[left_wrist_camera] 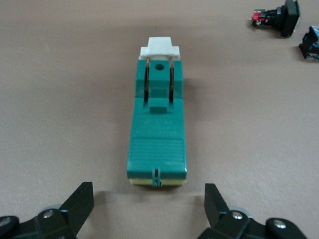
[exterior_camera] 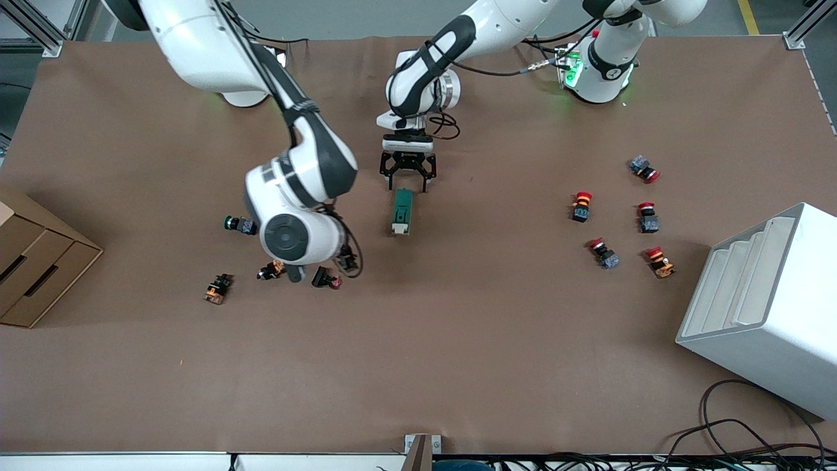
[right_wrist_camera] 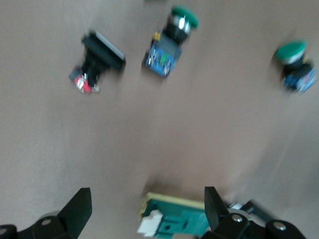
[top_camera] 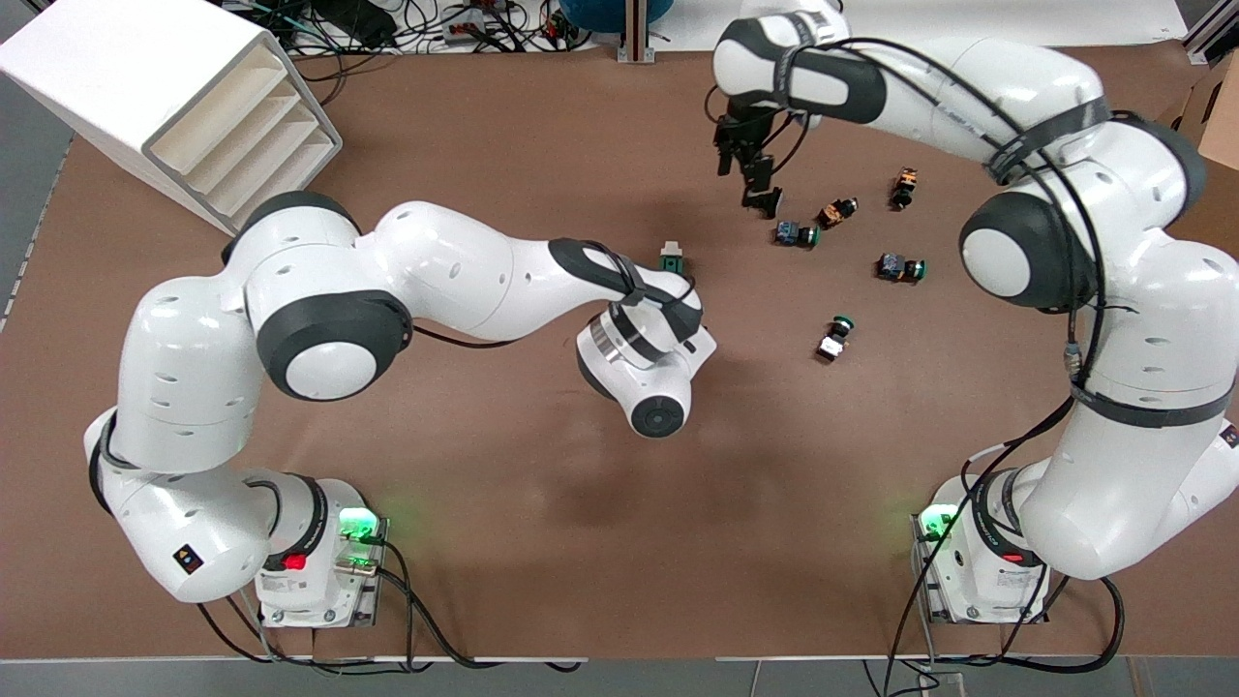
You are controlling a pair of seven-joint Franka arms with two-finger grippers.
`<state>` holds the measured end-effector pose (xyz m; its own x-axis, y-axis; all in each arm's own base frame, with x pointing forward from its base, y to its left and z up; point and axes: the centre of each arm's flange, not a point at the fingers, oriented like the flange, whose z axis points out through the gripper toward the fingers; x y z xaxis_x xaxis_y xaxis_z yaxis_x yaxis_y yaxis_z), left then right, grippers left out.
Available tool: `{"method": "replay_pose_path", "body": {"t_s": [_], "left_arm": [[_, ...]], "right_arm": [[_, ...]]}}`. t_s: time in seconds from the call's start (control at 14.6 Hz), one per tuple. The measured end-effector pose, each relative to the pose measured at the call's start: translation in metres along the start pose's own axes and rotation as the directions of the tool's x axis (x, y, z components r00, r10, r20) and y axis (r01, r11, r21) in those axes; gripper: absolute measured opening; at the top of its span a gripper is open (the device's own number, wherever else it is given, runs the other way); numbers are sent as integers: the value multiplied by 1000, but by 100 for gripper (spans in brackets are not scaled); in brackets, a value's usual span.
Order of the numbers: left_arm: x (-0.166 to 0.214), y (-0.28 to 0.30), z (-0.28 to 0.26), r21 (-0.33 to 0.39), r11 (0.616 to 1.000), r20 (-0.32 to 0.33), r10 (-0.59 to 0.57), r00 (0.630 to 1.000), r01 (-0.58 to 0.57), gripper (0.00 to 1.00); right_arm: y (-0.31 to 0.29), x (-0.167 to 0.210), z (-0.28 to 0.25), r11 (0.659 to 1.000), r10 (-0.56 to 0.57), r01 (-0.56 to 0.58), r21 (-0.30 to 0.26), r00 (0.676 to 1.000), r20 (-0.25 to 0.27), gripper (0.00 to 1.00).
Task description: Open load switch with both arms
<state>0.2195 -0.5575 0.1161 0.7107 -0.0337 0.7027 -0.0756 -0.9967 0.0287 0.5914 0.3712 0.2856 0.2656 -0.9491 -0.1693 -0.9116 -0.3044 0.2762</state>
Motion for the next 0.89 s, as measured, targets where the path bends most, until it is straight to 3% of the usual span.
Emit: {"method": "replay_pose_path", "body": {"t_s": [0.27, 0.89], "left_arm": [[-14, 6, -1, 31, 1000, -55, 4, 998, -2, 99], [-23, 7, -1, 39, 999, -103, 4, 995, 0, 100]], "right_arm": [[-4, -50, 50, 996, 84, -85, 7, 996, 28, 100], [1, -75, 96, 995, 91, -90, -52, 996, 24, 100]]}}
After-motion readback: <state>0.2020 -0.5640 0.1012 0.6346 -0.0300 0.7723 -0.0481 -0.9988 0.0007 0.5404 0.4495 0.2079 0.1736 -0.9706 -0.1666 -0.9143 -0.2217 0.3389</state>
